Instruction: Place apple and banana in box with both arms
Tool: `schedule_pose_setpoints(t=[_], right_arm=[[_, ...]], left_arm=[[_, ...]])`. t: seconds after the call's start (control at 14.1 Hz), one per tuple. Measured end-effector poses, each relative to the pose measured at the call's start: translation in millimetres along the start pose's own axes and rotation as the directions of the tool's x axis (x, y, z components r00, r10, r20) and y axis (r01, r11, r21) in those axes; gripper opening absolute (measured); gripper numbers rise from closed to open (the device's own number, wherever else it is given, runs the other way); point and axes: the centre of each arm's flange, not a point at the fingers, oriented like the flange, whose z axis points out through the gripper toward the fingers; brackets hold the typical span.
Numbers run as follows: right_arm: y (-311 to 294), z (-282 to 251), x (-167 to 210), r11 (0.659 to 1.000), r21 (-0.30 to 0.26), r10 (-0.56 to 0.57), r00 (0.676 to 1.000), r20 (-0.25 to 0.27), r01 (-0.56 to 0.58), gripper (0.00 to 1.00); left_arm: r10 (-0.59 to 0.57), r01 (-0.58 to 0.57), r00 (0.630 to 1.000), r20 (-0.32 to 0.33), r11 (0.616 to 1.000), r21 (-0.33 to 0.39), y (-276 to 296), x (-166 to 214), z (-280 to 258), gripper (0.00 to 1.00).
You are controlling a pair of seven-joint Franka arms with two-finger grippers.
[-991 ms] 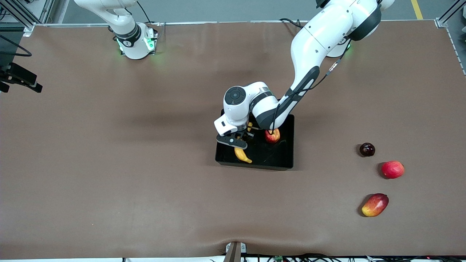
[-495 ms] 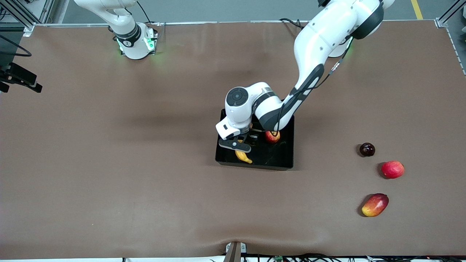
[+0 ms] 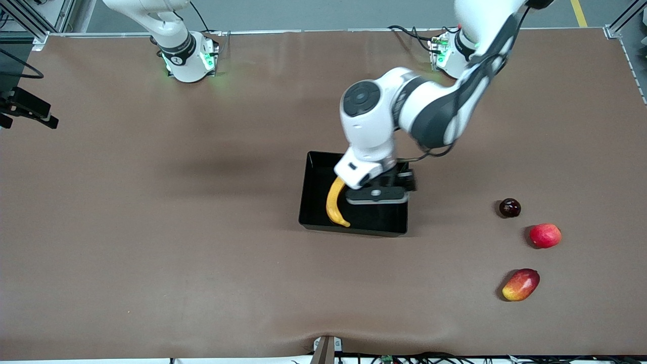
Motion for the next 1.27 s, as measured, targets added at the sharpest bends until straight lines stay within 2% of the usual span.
schedule_pose_setpoints(t=[0.28, 0.42, 0.57, 0.78, 0.92, 1.13, 1.27], right_arm=[[-0.2, 0.0, 0.0, 1.0, 0.0, 0.0, 1.0, 0.0, 0.0, 1.0], [-0.4, 0.0, 0.0, 1.0, 0.0, -0.001, 1.0, 0.0, 0.001, 1.0], [-0.4, 0.0, 0.0, 1.0, 0.0, -0.001, 1.0, 0.0, 0.001, 1.0], [-0.4, 0.0, 0.0, 1.0, 0.0, -0.001, 1.0, 0.0, 0.001, 1.0], [-0.5, 0.0, 0.0, 1.0, 0.0, -0.001, 1.0, 0.0, 0.001, 1.0], [-0.5, 0.0, 0.0, 1.0, 0.0, -0.001, 1.0, 0.0, 0.001, 1.0], [-0.5, 0.0, 0.0, 1.0, 0.0, -0.001, 1.0, 0.0, 0.001, 1.0]], left_arm=[[-0.008, 0.012, 0.998, 0.06, 0.997, -0.073, -104.6, 33.7, -29.2, 1.0], [-0.057, 0.07, 0.992, 0.117, 0.992, -0.103, -149.0, 40.5, -33.3, 1.0], [-0.116, 0.13, 0.985, 0.126, 0.985, -0.111, -189.0, 47.3, -40.4, 1.0], [-0.176, 0.198, 0.971, 0.164, 0.972, -0.127, -230.0, 47.2, -50.7, 1.0], [-0.208, 0.23, 0.965, 0.16, 0.964, -0.136, -250.3, 46.8, -61.8, 1.0], [-0.22, 0.24, 0.963, 0.156, 0.963, -0.125, -263.9, 37.7, -84.2, 1.0], [-0.186, 0.207, 0.97, 0.157, 0.969, -0.132, -283.6, 32.2, -90.0, 1.0]])
